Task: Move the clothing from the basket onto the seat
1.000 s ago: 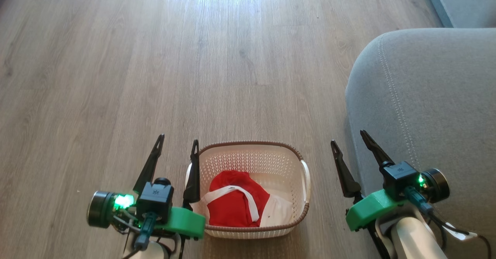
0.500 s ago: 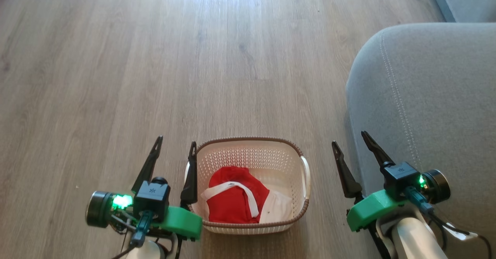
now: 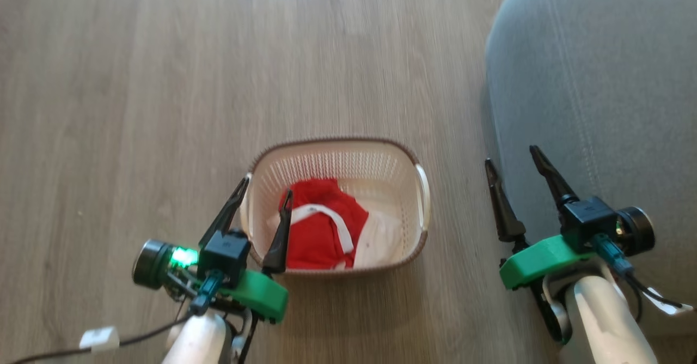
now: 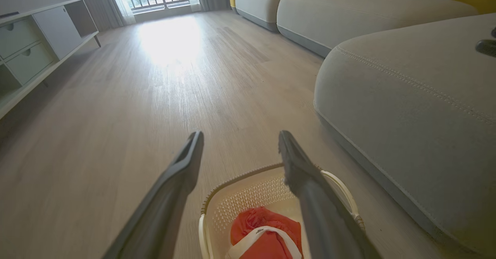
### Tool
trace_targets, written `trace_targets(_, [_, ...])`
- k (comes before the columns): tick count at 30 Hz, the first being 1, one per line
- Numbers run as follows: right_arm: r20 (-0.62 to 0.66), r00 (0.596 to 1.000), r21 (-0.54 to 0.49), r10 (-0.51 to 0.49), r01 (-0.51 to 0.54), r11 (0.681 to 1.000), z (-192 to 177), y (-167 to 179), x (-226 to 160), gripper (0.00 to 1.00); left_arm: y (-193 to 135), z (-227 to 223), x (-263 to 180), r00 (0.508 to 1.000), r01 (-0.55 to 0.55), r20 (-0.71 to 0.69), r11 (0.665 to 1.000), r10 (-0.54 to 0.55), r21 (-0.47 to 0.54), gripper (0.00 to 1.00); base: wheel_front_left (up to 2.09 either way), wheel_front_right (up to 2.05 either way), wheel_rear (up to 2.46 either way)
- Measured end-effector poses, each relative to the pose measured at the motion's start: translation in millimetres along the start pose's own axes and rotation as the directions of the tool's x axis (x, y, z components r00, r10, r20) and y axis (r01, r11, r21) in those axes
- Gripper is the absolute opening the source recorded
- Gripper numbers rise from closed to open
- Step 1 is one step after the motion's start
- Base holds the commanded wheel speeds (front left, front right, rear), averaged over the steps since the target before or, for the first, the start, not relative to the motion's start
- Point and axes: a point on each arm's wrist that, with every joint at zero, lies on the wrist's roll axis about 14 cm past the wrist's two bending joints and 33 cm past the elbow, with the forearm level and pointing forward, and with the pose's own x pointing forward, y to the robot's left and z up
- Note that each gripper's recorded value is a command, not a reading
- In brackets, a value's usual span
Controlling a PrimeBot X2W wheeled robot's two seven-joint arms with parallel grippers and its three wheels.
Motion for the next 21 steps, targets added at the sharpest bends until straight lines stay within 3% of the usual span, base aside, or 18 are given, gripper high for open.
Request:
trace_targets(5, [-0.075, 0.997, -0.009, -0.029, 0.028, 1.0, -30, -13, 6, 1.0, -13, -44, 21, 0.987, 0.118, -0.108, 0.993, -0.115, 0.029, 1.0, 0.0, 0.0, 0.0])
trace_targets(13, [-0.171, 0.982, -0.01, -0.079, 0.079, 0.997, -73, -35, 14, 1.0, -43, -127, 45, 0.908, 0.319, -0.3, 0.947, -0.293, 0.042, 1.0, 0.0, 0.0, 0.0])
trace_targets(21, [-0.235, 0.969, 0.016, -0.082, 0.088, 0.996, -109, -40, 25, 1.0, -53, -211, 55, 0.787, 0.493, -0.461, 0.867, -0.41, 0.07, 1.0, 0.0, 0.0, 0.0])
